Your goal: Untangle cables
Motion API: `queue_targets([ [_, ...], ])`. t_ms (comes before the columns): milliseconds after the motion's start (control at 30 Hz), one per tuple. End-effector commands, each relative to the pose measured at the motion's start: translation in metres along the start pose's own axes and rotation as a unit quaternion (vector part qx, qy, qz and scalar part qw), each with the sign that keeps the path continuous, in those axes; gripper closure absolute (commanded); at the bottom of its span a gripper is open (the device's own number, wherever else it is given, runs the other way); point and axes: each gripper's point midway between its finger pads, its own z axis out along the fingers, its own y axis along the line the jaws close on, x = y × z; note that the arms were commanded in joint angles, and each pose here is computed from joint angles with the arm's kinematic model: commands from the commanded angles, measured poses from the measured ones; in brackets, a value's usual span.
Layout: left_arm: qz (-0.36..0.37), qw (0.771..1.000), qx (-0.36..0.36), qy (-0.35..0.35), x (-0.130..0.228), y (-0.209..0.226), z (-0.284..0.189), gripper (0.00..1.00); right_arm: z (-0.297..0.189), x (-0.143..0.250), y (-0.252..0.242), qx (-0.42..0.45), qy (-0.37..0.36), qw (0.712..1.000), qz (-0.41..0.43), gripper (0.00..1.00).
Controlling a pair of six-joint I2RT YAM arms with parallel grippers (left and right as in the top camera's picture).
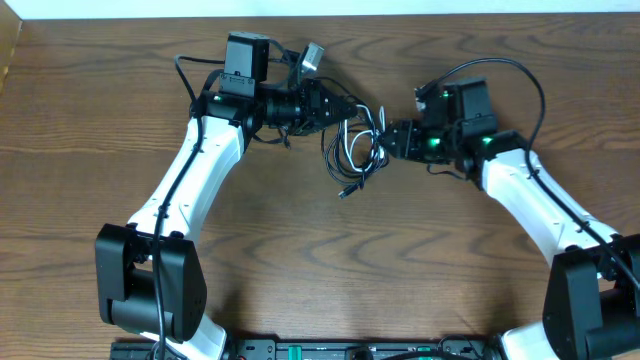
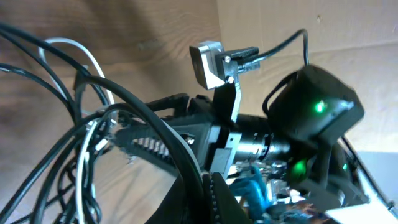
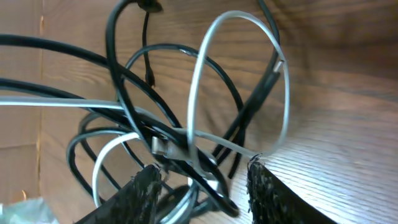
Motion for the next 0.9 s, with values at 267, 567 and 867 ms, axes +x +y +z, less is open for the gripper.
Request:
queue_targets([
  [267,-0.098,0.995,0.024,-0.001,-0.006,-0.015,-0.004,0.92,0.019,0.007,-0.007,0.083,-0.021,0.996,0.005,0.66],
  [567,-0.124,0.991,0.052,0.018,-0.003,-0.028,-0.004,0.93,0.042,0.012,-0.031,0.113,-0.012,0.993,0.016,0.72],
  [867,0.004,0.998,0.06,-0.001,-0.011,-0.033,-0.005,0.92,0.047,0.016,-0.063,0.133,0.01,0.99,0.039,0.99],
])
